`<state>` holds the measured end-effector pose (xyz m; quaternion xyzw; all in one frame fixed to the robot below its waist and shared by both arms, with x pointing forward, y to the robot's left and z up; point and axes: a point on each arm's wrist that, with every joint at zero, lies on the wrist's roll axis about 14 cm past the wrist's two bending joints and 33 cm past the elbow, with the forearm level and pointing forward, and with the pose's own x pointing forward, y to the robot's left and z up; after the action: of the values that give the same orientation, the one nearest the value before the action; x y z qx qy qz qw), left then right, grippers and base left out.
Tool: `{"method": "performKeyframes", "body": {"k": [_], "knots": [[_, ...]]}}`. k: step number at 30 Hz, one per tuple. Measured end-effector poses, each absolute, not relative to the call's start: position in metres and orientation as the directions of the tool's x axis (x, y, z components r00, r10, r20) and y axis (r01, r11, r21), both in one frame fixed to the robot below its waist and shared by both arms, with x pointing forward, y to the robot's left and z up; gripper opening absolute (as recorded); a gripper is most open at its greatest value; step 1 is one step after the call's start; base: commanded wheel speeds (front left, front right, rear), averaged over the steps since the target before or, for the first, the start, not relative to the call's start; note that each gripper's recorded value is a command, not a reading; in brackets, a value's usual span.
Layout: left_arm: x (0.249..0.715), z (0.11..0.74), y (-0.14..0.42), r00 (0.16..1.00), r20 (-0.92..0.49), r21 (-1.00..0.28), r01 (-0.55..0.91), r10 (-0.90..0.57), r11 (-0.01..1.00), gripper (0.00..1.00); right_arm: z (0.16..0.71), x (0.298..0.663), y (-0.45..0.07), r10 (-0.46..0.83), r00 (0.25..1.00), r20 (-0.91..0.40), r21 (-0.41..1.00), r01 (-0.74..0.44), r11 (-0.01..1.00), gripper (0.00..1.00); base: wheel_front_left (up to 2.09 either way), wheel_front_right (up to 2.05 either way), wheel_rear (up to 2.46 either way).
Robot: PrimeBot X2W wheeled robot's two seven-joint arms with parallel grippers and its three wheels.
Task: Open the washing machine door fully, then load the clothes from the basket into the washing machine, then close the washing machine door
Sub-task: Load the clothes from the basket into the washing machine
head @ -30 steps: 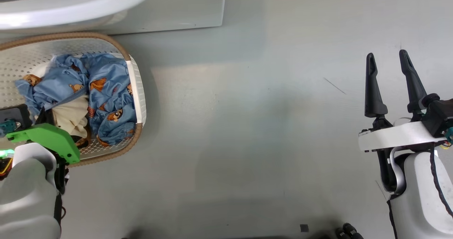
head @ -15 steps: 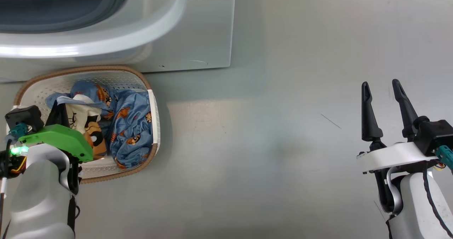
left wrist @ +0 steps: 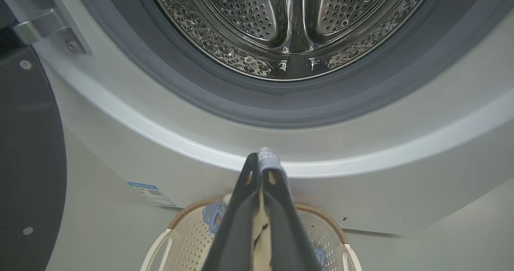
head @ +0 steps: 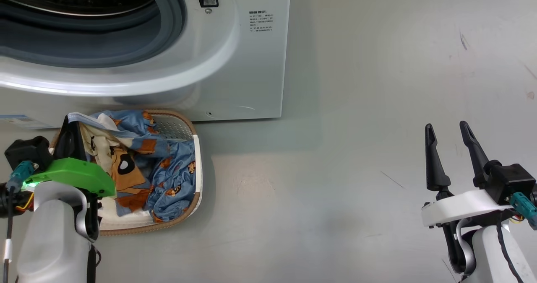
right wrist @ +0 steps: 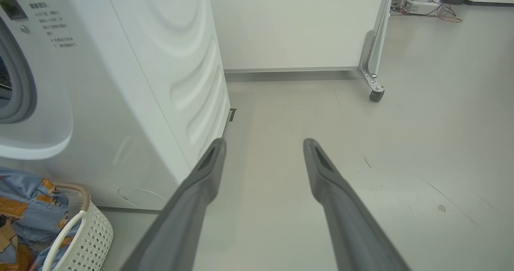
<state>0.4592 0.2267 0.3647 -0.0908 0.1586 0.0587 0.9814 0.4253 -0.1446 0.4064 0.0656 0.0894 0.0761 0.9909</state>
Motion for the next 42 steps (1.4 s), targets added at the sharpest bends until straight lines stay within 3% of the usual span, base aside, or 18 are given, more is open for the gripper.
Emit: {"method": "performKeyframes", "body": {"k": [9,22,35,42], "knots": [[0.453,0.425,0.231,0.984,-0.148,-0.164,-0.127,0.103,0.978,0.0,0.424,0.411,-0.142,0.17,0.976,-0.136,0.14,-0.15,0.979,1.0,0.0,0.0,0.0],[0.415,0.475,0.227,0.995,-0.012,-0.16,-0.103,0.102,0.982,0.0,0.456,0.388,-0.144,0.168,0.984,-0.063,0.126,-0.159,0.979,1.0,0.0,0.0,0.0],[0.37,0.48,0.229,0.994,-0.001,-0.148,-0.109,0.111,0.983,0.0,0.476,0.364,-0.139,0.181,0.983,-0.011,0.119,-0.178,0.977,1.0,0.0,0.0,0.0],[0.368,0.484,0.225,0.995,0.012,-0.149,-0.094,0.097,0.984,0.0,0.477,0.356,-0.145,0.163,0.987,-0.009,0.119,-0.16,0.98,1.0,0.0,0.0,0.0]]}}
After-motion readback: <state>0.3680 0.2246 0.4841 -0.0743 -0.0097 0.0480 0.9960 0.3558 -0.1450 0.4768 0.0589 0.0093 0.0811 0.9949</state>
